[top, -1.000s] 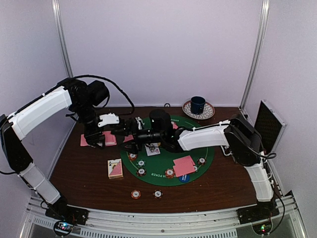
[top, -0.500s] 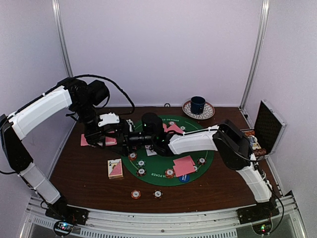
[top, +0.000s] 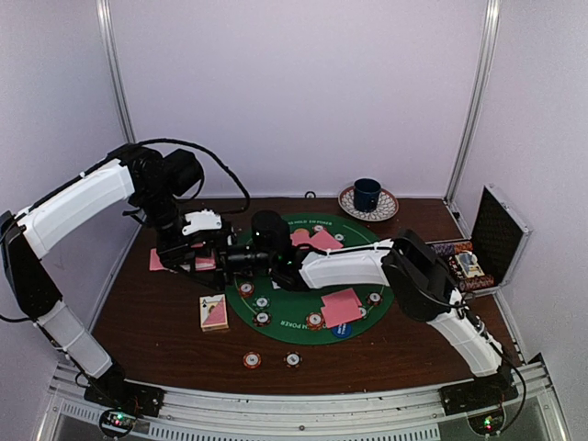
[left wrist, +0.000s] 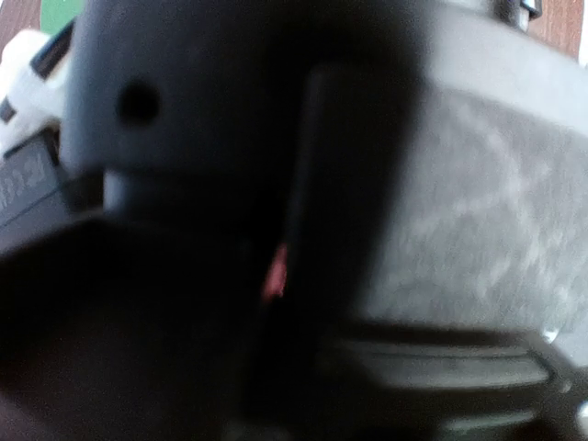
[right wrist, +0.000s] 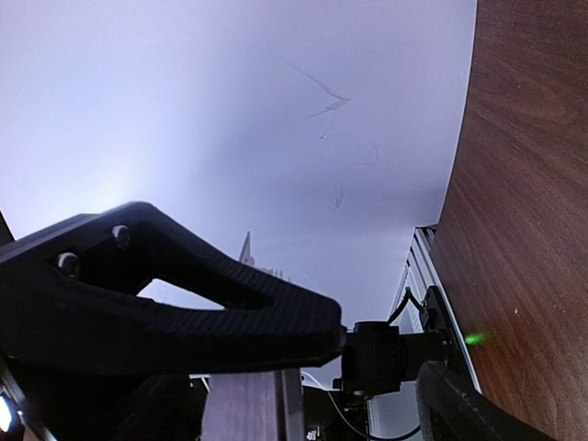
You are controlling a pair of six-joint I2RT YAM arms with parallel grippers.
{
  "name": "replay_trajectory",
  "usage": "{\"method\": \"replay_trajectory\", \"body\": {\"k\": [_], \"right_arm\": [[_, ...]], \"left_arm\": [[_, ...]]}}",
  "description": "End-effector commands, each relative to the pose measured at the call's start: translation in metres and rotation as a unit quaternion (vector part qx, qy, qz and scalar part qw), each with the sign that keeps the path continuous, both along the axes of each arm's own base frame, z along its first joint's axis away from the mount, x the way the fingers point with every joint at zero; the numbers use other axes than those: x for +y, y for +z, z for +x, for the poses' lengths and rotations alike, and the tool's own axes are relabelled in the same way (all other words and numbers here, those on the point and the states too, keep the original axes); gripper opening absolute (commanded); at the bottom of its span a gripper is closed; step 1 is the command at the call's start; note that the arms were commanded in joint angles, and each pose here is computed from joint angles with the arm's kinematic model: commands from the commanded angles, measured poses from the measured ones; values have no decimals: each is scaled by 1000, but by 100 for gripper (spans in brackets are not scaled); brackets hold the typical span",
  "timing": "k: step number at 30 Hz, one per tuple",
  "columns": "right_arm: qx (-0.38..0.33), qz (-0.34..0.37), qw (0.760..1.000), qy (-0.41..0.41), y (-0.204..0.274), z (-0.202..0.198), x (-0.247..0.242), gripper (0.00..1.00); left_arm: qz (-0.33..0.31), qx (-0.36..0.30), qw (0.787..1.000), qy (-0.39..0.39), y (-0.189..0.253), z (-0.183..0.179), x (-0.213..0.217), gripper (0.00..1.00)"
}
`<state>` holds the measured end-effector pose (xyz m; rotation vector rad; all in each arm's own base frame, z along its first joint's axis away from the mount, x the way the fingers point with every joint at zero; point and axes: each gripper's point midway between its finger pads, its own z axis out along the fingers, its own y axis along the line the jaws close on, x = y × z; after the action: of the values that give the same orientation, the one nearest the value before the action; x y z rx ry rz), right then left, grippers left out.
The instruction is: Distribute texas hold em gaming equipment
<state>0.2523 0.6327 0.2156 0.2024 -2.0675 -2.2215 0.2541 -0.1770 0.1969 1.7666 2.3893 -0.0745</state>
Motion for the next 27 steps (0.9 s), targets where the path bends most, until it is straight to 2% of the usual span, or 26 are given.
{"method": "replay_trajectory", "body": {"k": [1, 16, 27], "right_arm": [[-17, 0, 1000, 27, 2, -10, 10, 89], [-52, -82, 995, 1, -33, 4, -7, 79], [-67, -103, 992, -9, -40, 9, -23, 75]], "left_arm": [[-7, 0, 1000, -1, 2, 1, -5, 0], [-7, -3, 1000, -2, 4, -1, -2, 0], [-9, -6, 1000, -2, 6, -1, -2, 0]]}}
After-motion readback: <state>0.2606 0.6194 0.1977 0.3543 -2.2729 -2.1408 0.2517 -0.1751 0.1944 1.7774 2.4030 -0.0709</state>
